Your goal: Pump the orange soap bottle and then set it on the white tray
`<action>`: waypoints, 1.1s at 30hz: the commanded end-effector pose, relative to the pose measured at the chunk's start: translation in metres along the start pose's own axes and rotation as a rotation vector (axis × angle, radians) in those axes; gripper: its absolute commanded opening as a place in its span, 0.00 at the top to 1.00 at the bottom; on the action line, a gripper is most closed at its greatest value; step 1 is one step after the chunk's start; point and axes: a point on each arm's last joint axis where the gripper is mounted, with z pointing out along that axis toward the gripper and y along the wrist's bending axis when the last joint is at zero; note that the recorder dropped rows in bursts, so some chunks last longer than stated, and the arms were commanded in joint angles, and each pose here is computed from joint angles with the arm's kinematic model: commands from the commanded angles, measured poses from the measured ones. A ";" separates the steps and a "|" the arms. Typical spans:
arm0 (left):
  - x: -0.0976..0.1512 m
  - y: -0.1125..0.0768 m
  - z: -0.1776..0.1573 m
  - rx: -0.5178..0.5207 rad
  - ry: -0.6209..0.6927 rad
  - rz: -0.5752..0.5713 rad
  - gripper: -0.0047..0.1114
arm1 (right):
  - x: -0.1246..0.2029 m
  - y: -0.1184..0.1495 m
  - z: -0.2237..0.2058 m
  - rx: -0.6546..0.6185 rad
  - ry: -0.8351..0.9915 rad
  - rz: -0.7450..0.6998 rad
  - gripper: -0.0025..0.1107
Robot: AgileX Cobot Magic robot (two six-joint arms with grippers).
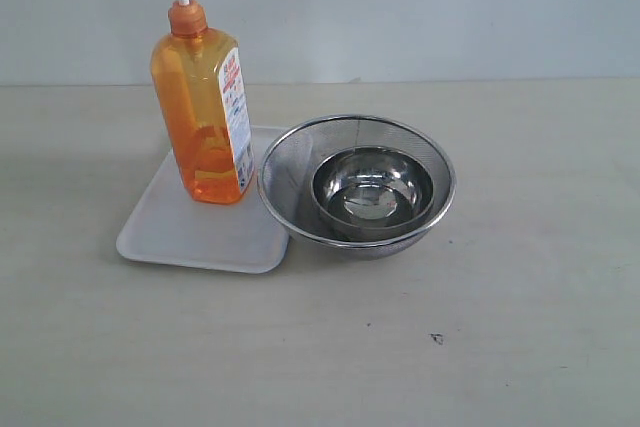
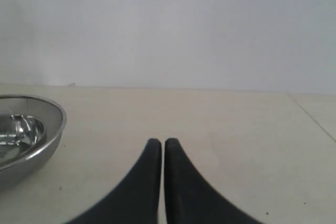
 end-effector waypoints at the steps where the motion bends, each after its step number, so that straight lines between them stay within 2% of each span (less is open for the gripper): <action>1: 0.001 0.000 0.000 0.005 -0.008 0.005 0.92 | 0.019 0.000 0.003 0.000 0.055 0.002 0.98; 14: 0.001 0.000 0.000 0.005 -0.008 0.005 0.92 | 0.031 0.002 0.002 -0.008 0.174 0.052 0.98; 21: 0.001 0.000 0.000 0.005 -0.008 0.005 0.92 | 0.030 0.002 0.002 -0.012 0.166 0.121 0.98; 33: 0.001 0.000 0.000 0.005 -0.008 0.005 0.92 | 0.030 0.002 0.002 -0.012 0.166 0.121 0.98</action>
